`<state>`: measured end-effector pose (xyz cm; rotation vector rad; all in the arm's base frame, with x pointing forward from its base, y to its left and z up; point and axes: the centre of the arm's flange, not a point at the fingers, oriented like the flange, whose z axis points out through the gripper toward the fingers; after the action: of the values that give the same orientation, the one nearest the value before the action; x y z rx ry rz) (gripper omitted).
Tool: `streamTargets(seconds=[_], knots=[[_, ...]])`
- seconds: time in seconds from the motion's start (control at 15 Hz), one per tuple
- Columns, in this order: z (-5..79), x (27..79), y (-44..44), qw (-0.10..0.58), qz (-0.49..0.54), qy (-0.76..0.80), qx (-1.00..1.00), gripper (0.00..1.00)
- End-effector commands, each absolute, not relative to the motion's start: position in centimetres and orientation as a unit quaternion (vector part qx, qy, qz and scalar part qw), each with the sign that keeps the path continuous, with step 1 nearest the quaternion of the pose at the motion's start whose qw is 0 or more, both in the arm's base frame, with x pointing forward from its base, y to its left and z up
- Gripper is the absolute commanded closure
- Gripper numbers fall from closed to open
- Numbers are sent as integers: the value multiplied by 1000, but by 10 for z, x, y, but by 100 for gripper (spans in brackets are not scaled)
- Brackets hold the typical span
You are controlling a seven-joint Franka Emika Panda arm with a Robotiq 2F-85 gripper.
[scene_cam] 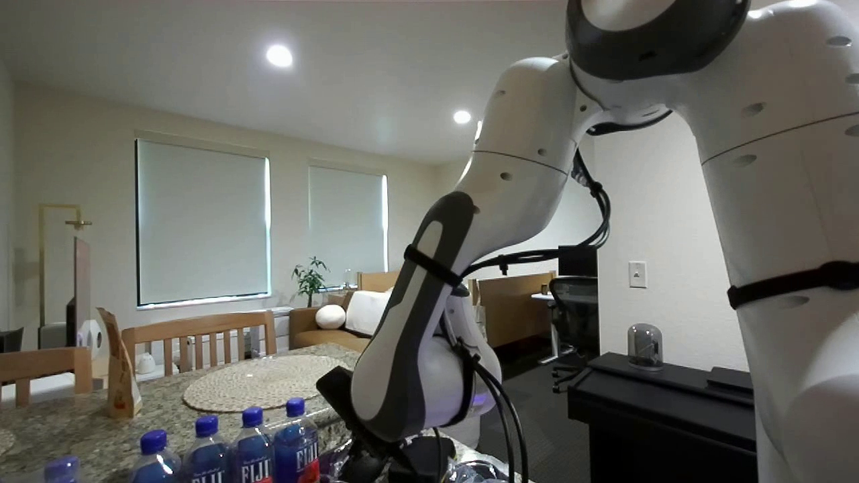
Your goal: Remove the black object from the purse and put it on the counter
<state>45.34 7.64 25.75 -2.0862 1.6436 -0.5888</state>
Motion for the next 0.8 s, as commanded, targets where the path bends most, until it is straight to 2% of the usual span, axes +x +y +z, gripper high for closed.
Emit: streamTargets(seconds=[0.0,0.2,0.27,0.33,0.73], knots=[[265,445,59,198,-203,595,-752,92],[255,452,49,188,-207,610,-741,93],[252,454,46,186,-207,614,-739,76],[248,458,42,180,-206,618,-737,67],[229,476,27,159,-196,638,-727,30]])
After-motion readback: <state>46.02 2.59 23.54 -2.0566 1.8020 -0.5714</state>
